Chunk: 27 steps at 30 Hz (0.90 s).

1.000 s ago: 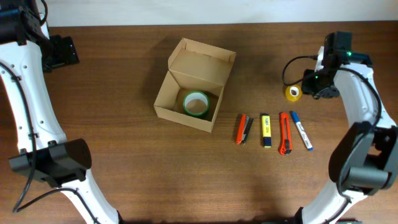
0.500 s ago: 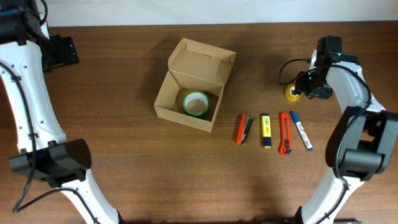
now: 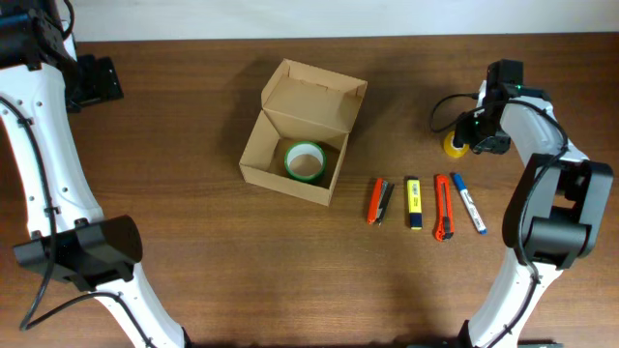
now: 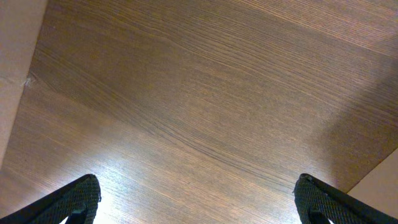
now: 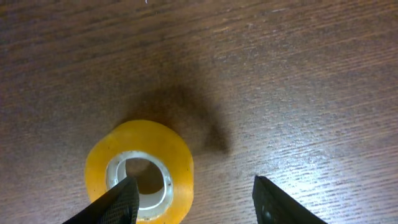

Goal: Pack container
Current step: 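Lower the right gripper onto the yellow tape roll and grasp it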

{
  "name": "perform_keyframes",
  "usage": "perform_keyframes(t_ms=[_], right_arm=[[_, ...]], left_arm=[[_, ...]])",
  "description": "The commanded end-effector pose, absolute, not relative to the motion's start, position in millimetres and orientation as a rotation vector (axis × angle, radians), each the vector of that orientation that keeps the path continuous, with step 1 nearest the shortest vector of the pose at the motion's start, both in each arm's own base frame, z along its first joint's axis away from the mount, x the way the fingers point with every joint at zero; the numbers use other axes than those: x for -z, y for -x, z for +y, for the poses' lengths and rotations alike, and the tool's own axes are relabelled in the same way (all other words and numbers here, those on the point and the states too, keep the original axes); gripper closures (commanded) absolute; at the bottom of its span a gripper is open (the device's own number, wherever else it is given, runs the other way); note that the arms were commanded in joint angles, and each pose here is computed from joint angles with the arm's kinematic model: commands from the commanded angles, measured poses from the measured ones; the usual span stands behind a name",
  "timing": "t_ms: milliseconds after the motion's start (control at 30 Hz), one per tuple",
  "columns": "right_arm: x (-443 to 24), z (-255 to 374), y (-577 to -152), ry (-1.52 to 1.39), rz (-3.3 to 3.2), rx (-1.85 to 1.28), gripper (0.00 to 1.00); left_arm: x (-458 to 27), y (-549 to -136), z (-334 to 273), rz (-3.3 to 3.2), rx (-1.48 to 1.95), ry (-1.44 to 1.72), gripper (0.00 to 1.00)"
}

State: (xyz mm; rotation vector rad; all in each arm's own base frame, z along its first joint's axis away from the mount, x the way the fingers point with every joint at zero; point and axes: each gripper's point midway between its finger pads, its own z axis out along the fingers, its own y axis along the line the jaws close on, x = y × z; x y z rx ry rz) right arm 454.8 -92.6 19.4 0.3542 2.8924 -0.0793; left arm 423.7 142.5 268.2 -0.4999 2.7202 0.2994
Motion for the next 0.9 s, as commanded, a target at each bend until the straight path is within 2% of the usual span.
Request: perform_keyframes(t_ms=[0, 167, 267, 333, 433, 533, 600, 867], right_arm=[[-18, -94, -464, -0.365, 2.876, 0.082, 0.40], [-1, -93, -459, -0.367, 2.916, 0.080, 0.40], [4, -93, -457, -0.369, 2.931, 0.077, 0.44], [4, -93, -457, -0.369, 2.931, 0.077, 0.54], [4, -93, -455, -0.369, 2.938, 0.077, 0.81], [5, -92, -453, -0.370, 2.948, 0.071, 0.93], [4, -91, -451, -0.371, 2.958, 0.069, 0.96], [3, -87, -446, -0.368, 2.983, 0.046, 0.96]], left_arm=[[-279, -422, 142, 2.692, -0.290, 0.484, 0.01], [-279, -422, 142, 2.692, -0.290, 0.485, 0.01], [-279, -422, 142, 2.692, -0.290, 0.485, 0.01], [-279, -422, 142, 2.692, -0.290, 0.485, 0.01], [-279, -422, 142, 2.692, -0.290, 0.484, 0.01], [-279, -422, 142, 2.692, -0.290, 0.484, 0.01], [-279, -422, 142, 2.692, -0.290, 0.484, 0.01], [-279, -422, 142, 2.692, -0.290, 0.484, 0.01]])
